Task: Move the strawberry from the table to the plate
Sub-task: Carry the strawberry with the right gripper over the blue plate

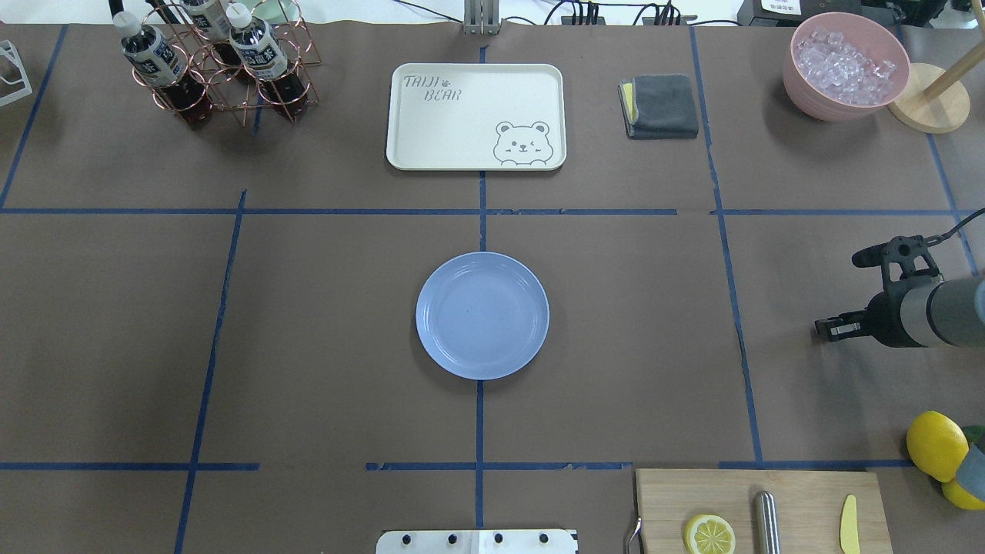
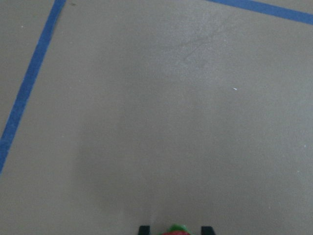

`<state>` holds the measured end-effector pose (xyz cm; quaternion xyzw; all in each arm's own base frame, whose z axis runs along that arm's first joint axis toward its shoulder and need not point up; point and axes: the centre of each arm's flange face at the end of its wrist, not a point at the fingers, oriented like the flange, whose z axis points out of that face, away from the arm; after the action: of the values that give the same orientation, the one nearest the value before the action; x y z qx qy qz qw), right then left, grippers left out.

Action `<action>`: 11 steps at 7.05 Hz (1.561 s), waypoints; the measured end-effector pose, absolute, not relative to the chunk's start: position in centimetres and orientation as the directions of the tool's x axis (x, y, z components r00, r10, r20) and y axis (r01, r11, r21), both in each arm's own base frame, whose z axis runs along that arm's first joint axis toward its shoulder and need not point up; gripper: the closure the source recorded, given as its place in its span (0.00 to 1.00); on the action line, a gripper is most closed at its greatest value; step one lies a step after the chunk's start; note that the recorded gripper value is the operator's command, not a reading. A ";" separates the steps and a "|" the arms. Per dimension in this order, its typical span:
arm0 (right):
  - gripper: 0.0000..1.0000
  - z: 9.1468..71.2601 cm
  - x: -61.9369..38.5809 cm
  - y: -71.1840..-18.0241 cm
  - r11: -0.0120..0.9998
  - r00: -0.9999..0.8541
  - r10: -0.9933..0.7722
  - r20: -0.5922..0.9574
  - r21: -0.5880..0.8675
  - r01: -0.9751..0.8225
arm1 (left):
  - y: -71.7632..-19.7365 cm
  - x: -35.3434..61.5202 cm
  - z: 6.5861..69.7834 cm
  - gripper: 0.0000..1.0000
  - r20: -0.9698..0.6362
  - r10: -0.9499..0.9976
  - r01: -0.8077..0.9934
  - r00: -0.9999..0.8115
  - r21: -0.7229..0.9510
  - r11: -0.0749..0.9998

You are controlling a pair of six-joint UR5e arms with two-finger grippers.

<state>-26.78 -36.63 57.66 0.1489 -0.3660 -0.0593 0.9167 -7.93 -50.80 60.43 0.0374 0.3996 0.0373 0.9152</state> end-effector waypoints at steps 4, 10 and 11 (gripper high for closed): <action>1.00 49.4 -32.3 -40.0 0.948 0.649 -0.173 0.741 0.304 -0.093 | -50.8 -7.9 60.0 0.00 -0.727 0.104 -0.038 0.679 0.107 0.994; 1.00 20.6 -53.6 -40.8 0.976 0.667 0.012 0.745 0.137 -0.170 | -50.6 -7.9 59.9 0.00 -0.726 0.102 -0.038 0.680 0.104 0.994; 1.00 19.1 -57.2 -40.3 0.974 0.681 0.031 0.731 0.130 -0.184 | -50.6 -7.9 59.9 0.00 -0.726 0.102 -0.038 0.680 0.104 0.994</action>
<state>-57.20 -40.25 19.07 0.0968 -0.3949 0.0589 0.9117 -7.93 -50.57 59.87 0.0403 0.3982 0.0380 0.9156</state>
